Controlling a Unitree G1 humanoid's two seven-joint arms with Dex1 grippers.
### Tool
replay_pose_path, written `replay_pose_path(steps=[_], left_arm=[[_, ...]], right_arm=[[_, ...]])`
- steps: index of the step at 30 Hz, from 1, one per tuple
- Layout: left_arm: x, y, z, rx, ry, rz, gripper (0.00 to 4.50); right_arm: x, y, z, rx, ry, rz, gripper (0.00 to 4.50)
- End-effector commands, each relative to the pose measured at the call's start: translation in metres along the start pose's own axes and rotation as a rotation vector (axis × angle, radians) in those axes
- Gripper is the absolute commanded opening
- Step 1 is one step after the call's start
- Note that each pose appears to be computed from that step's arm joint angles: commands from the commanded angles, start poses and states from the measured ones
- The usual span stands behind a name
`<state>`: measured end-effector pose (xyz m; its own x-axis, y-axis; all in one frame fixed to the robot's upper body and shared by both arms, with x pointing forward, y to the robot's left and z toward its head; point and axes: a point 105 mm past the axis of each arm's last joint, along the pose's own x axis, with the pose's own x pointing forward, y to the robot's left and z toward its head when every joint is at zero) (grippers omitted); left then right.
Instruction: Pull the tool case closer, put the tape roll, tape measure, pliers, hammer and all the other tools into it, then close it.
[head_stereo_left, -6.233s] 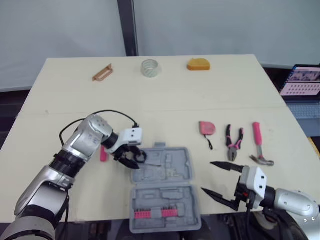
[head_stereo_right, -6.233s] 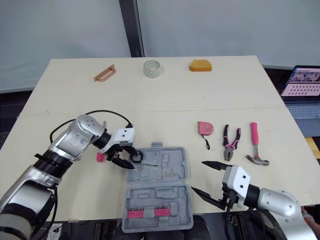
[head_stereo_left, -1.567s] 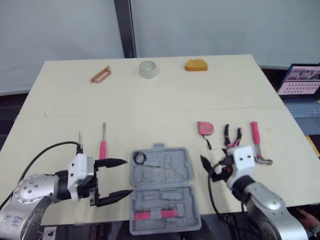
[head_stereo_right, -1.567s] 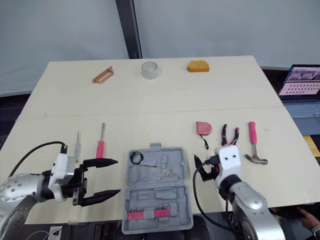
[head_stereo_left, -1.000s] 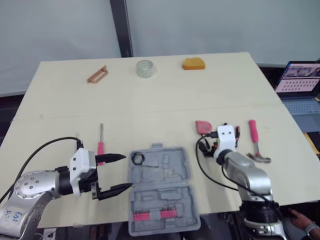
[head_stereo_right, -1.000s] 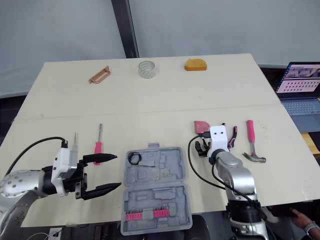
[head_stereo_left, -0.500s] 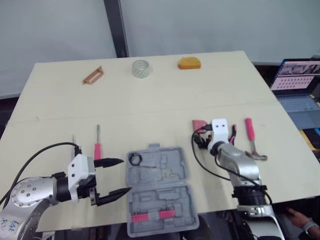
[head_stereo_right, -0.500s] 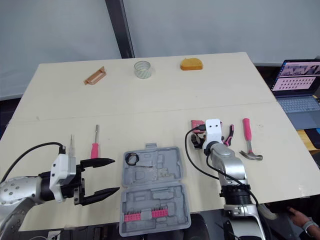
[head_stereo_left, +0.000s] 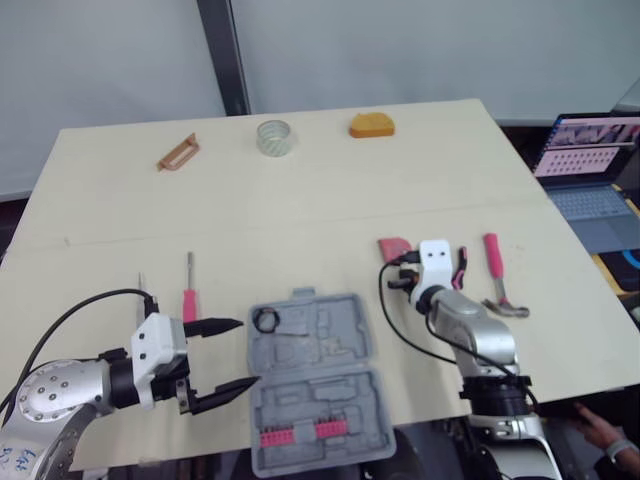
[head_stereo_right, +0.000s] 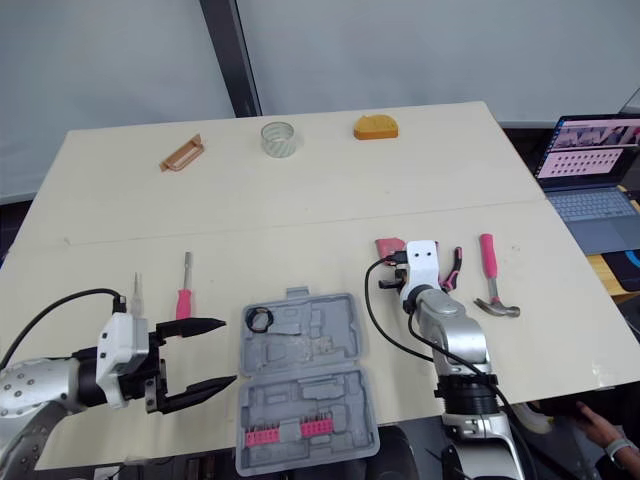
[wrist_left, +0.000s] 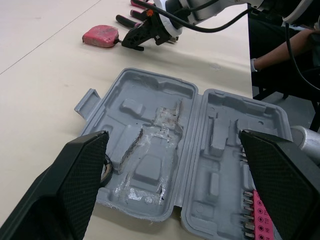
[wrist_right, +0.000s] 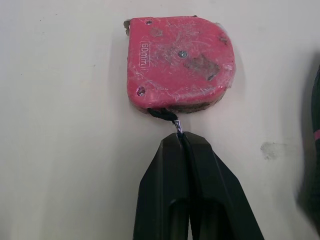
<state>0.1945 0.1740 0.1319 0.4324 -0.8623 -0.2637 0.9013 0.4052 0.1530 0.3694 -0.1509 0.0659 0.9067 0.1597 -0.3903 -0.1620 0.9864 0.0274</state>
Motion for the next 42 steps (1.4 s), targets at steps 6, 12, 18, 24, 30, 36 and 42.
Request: replay_pose_path(steps=[6, 12, 18, 24, 30, 36, 42], left_arm=[[-0.003, -0.003, -0.002, 0.012, -0.002, -0.022, 4.50], [-0.005, -0.005, -0.007, 0.004, 0.000, -0.060, 4.50], [-0.006, -0.008, -0.012, 0.000, 0.001, -0.102, 4.50], [-0.009, -0.016, -0.019, -0.008, 0.009, -0.168, 4.50], [-0.009, -0.017, -0.022, -0.001, 0.014, -0.197, 4.50], [-0.010, -0.022, -0.024, 0.006, 0.020, -0.229, 4.50], [-0.012, -0.026, -0.025, 0.011, 0.022, -0.239, 4.50]], right_arm=[[-0.018, 0.011, -0.017, -0.043, 0.057, 0.063, 0.04], [-0.054, 0.020, -0.039, -0.067, 0.123, 0.108, 0.04], [-0.090, 0.018, -0.055, -0.063, 0.188, 0.112, 0.04], [-0.126, 0.024, -0.070, -0.036, 0.260, 0.140, 0.04], [-0.151, 0.033, -0.082, -0.012, 0.330, 0.180, 0.04], [-0.162, 0.039, -0.089, 0.008, 0.378, 0.210, 0.04], [-0.166, 0.041, -0.092, 0.013, 0.401, 0.222, 0.04]])
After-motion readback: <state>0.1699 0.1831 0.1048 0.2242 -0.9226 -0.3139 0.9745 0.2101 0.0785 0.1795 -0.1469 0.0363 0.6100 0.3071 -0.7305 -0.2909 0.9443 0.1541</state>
